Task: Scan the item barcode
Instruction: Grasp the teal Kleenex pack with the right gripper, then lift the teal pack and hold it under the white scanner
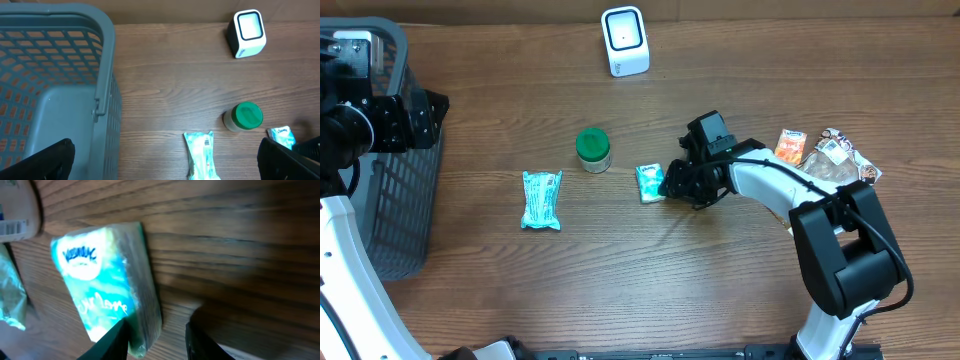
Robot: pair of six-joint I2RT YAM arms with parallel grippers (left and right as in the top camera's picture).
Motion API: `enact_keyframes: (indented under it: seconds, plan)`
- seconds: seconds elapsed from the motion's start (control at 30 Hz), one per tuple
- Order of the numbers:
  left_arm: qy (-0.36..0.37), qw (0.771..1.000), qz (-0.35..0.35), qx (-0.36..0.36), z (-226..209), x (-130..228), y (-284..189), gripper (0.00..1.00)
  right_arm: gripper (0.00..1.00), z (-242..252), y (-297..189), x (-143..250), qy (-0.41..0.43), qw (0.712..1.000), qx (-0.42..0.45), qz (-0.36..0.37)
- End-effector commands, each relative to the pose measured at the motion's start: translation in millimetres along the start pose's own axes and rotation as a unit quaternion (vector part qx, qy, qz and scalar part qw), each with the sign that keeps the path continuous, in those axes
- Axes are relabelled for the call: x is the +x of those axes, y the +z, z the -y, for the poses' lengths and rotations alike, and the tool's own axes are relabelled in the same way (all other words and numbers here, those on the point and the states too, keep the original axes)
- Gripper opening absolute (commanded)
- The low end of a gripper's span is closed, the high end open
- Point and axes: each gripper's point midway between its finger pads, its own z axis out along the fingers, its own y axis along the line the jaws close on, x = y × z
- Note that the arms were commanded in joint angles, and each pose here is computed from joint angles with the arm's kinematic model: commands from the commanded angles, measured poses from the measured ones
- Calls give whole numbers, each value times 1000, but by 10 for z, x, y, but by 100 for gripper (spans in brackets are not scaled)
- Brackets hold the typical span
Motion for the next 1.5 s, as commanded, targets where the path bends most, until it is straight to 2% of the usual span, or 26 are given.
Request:
enact_keyframes:
  seconds: [0.0,0.1,0.23,0.5,0.8,0.87,0.97,1.0,1.03,1.13,1.27,1.37,1.47]
  plan:
    - [10,1000,0,10,38,-4,22,100,38,-125,47,91,-5,1000,-26,-15]
    - [10,1000,0,10,37,-4,22,100,36,-215,47,94,-9,999,-46,-17]
    - [10,1000,0,10,37,-3,22,100,34,-157,53,86,-5,999,-30,-13]
    - [11,1000,0,11,45,-4,24,100,34,-167,62,115,4,999,-28,-17]
    - [11,1000,0,11,44,-5,24,99,33,-72,274,181,41,999,20,-12]
    - [11,1000,0,11,44,-4,24,100,26,-34,324,196,47,998,24,-17]
    - [11,1000,0,11,45,-4,24,100,8,-3,364,219,53,998,27,-23]
    - [11,1000,0,11,44,-4,24,100,4,-5,360,217,53,998,26,-23]
    - [11,1000,0,11,45,-5,24,100,4,-18,344,204,54,998,22,-22]
    - [11,1000,0,11,44,-4,24,99,4,-114,243,175,48,998,-15,-31]
    - [11,1000,0,11,45,-4,24,100,4,-396,-120,127,13,992,-115,-46]
    - [11,1000,0,11,46,-4,24,100,4,-689,-531,77,-18,977,-208,-42]
    - [11,1000,0,11,45,-4,24,100,4,-1001,-1002,52,-59,948,-311,-37]
